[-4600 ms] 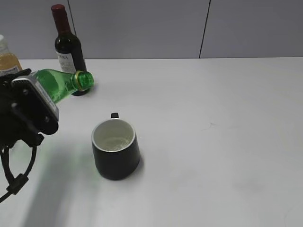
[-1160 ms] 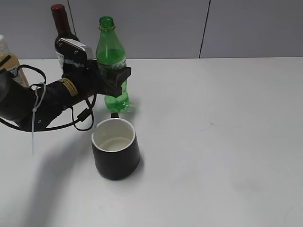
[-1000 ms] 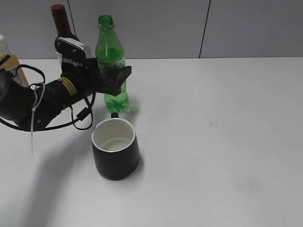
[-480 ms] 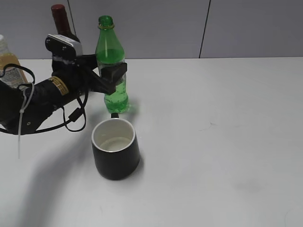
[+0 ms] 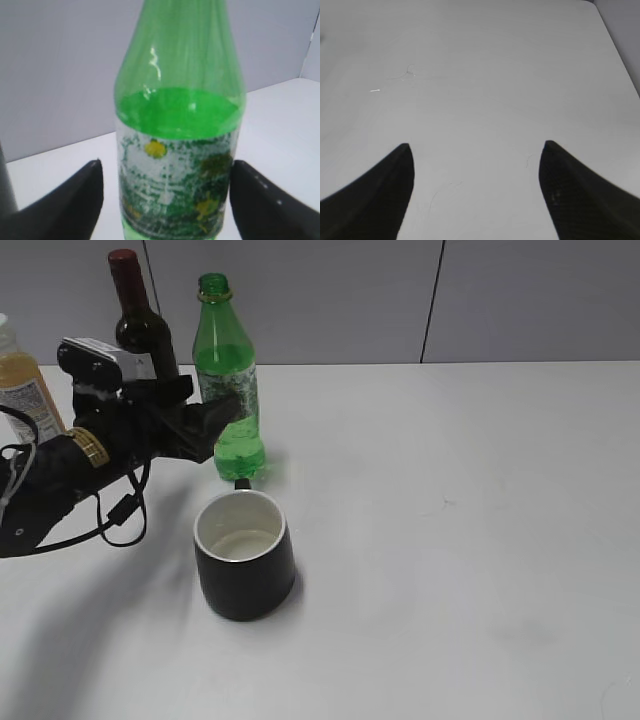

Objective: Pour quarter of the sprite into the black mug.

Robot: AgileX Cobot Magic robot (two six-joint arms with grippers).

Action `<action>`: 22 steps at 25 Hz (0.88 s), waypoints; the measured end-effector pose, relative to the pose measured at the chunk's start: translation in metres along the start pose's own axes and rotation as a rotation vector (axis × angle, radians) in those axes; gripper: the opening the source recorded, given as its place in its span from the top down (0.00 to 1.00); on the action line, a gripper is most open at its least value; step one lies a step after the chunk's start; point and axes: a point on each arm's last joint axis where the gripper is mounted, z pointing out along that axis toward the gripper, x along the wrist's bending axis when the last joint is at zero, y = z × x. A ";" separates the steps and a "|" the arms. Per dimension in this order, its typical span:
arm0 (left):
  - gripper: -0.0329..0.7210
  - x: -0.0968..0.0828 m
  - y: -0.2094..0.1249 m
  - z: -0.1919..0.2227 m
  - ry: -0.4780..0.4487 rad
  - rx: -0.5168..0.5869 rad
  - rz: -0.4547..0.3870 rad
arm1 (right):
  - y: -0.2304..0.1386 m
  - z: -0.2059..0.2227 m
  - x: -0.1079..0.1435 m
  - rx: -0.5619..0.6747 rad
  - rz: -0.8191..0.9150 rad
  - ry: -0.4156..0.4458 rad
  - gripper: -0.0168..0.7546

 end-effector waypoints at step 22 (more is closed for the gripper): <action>0.19 0.013 0.065 -0.075 0.136 0.240 0.057 | 0.000 0.000 0.000 0.000 0.000 0.000 0.21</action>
